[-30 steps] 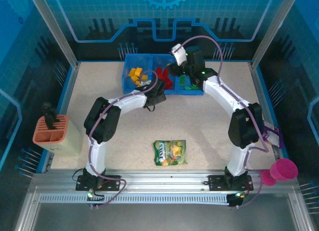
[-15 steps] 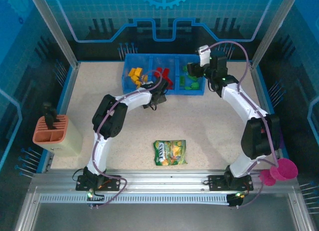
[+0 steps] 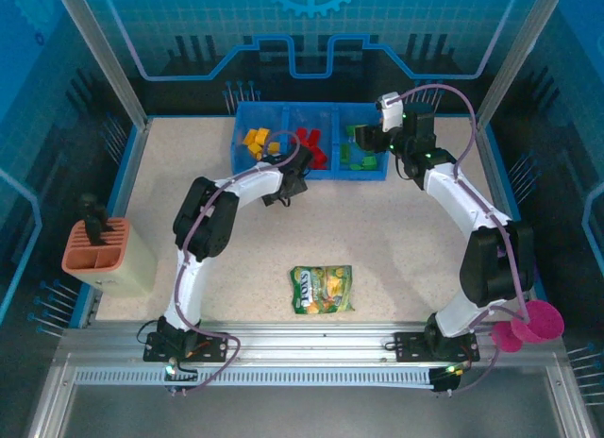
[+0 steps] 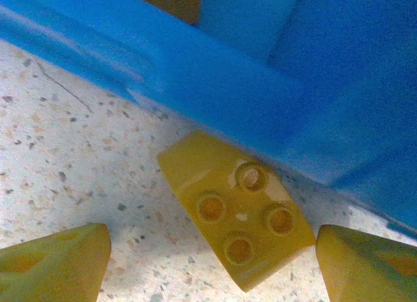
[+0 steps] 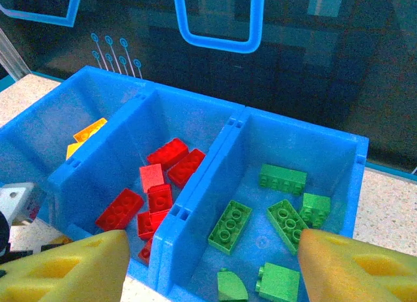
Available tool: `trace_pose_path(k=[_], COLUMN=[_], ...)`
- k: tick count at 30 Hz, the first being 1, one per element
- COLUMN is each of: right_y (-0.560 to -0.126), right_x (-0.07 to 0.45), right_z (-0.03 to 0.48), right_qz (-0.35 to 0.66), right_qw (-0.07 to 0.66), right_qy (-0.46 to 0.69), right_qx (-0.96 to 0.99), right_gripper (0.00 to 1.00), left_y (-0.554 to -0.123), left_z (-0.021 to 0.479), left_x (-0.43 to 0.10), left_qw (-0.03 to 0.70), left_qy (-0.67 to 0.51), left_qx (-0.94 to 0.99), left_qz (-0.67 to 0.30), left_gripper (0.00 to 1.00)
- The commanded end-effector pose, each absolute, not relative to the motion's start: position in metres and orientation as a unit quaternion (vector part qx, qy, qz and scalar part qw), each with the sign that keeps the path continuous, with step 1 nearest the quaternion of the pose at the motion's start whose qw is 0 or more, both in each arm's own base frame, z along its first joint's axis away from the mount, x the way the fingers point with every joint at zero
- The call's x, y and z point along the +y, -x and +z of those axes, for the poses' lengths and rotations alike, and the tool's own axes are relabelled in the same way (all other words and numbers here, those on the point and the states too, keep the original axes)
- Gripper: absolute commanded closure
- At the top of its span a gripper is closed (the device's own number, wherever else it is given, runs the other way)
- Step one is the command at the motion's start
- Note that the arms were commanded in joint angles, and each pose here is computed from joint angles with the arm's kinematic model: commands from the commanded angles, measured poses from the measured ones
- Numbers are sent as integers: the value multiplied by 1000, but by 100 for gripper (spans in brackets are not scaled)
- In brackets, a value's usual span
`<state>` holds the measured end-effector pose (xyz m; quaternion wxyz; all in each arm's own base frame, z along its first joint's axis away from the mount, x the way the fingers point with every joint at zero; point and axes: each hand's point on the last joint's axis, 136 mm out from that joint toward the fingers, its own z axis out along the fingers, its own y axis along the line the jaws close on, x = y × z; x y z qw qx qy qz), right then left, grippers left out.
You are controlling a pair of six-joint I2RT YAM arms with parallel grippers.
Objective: Sort the legos into containers by color
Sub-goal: Pick up the lego from the center of the table.
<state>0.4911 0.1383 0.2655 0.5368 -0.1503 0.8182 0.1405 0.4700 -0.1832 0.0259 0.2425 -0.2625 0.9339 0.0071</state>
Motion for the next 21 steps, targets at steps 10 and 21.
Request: trace_pose_path(k=[10,21], right_y=[-492,-493], right_x=[142,141], right_z=[274,271], right_qz=[163,160], right_qw=[542,539], right_qy=[148,149], right_qx=[811,813], right_gripper=[30,30], left_y=[-443,-466], left_z=[15,21], left_x=[-155,-162], left_qw=[223,245], left_qy=[277,259], left_qx=[933,933], left_qz=[49,52], left_gripper=[19,21])
